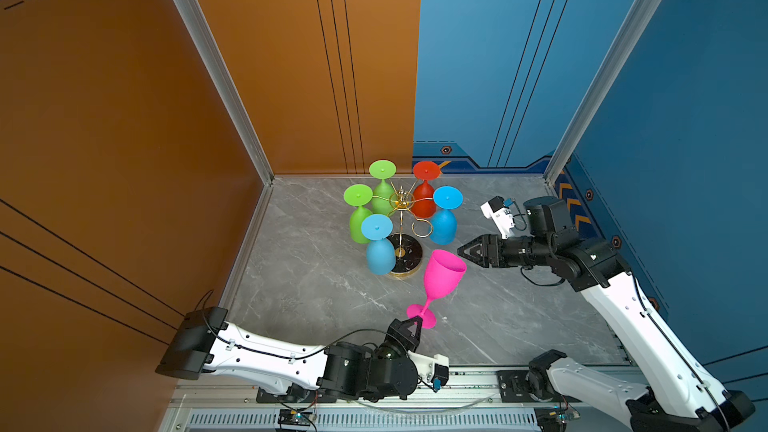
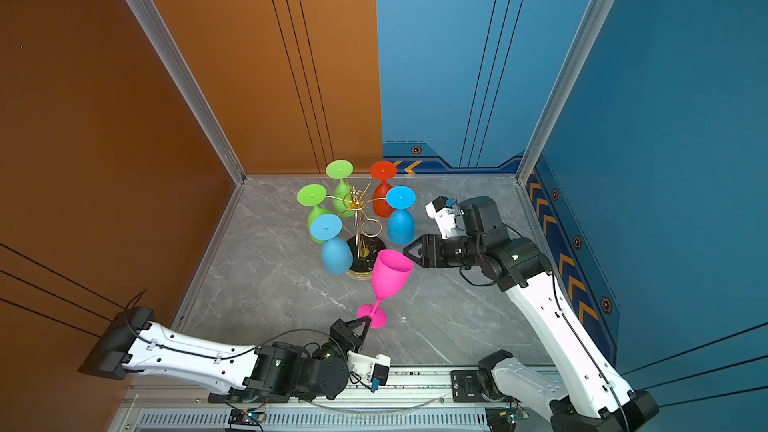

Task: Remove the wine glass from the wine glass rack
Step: 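Grasp the magenta glass bowl with the right gripper while the left holds the foot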

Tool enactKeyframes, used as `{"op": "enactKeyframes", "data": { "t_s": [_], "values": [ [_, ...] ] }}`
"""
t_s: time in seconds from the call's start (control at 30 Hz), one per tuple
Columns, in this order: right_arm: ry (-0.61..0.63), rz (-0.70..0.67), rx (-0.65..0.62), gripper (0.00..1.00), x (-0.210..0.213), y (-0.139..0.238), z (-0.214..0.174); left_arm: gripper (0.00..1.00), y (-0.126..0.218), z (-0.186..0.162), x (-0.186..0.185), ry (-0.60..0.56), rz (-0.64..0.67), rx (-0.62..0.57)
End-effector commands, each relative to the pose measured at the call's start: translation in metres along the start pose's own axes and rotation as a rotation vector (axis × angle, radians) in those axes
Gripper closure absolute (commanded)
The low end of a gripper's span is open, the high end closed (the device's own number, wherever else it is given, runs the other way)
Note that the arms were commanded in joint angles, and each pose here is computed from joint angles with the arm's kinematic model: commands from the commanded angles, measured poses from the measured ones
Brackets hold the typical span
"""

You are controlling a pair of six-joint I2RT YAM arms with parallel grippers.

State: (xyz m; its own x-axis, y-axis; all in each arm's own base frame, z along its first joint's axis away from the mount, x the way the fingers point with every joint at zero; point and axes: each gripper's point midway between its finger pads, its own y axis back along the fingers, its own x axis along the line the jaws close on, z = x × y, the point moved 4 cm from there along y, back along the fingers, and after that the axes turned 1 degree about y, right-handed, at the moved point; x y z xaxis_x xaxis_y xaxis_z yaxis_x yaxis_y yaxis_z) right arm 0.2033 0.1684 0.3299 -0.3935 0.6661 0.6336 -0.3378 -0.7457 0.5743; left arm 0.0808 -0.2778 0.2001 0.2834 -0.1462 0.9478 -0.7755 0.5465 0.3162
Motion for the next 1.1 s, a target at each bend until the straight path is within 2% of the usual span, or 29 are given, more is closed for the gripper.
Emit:
{"op": "enactKeyframes", "data": {
  "t_s": [0.0,0.47,0.93,1.07],
  "values": [
    [0.026,0.002,0.036,0.44,0.002,0.005,-0.006,1.0,0.001,-0.002,0.01,-0.04,0.075,0.044],
    [0.034,0.033,0.094,0.59,0.003,0.003,-0.019,1.0,-0.004,-0.009,0.006,-0.179,0.095,0.114],
    [0.03,0.042,0.131,0.78,0.001,-0.002,-0.026,1.0,-0.007,-0.011,0.013,-0.244,0.117,0.146],
    [0.036,0.04,0.138,0.8,0.0,-0.002,-0.027,1.0,-0.008,-0.012,0.012,-0.263,0.118,0.158]
  ]
}}
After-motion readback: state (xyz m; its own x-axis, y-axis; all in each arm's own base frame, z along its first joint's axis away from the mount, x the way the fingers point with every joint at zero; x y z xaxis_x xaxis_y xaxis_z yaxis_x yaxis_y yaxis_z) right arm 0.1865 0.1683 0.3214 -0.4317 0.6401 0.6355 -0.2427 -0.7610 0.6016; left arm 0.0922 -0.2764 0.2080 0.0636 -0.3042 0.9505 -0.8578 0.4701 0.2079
